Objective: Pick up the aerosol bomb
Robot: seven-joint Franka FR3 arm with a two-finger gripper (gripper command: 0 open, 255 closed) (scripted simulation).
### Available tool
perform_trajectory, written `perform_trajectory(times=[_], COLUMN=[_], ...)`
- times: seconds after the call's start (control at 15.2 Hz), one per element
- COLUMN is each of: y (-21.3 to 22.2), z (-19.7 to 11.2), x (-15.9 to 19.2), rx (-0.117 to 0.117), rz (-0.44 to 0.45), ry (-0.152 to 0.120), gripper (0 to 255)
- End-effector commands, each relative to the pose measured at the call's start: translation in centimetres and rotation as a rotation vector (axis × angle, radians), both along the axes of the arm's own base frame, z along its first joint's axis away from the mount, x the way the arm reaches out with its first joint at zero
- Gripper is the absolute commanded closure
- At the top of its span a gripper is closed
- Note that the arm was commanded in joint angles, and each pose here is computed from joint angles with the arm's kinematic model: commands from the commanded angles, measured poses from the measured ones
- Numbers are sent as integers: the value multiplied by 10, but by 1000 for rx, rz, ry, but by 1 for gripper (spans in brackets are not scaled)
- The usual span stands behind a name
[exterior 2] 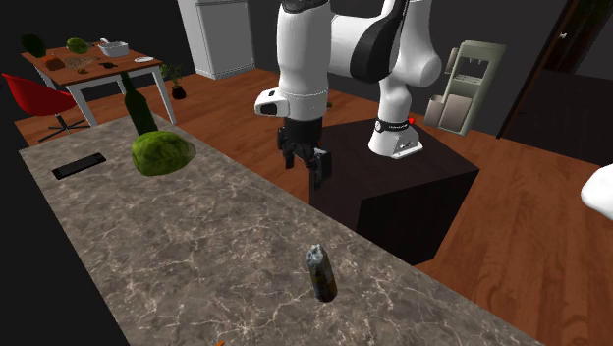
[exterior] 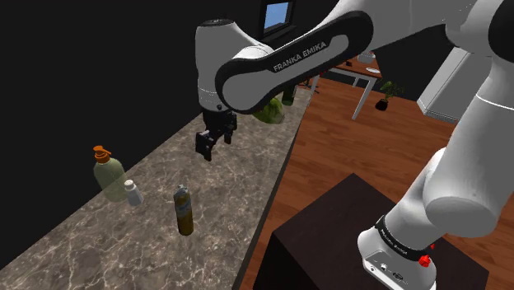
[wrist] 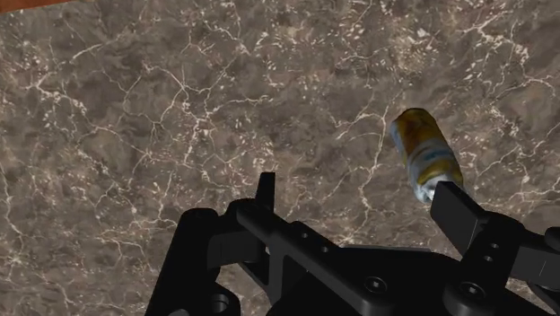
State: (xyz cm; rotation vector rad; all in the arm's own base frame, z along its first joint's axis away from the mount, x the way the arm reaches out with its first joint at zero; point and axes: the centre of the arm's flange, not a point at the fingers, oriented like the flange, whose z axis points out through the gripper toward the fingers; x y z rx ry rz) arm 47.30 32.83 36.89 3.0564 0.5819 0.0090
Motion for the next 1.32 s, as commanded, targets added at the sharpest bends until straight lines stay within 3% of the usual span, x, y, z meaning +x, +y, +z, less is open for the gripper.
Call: perform_trajectory(times=[0.0,0.66,1.25], y=[21,126,126], z=[-18,-95,-135], x=[3,16,16], rx=[1,2,2], rz=[17,100,100], ry=[9,54,54], gripper=[0,0,0])
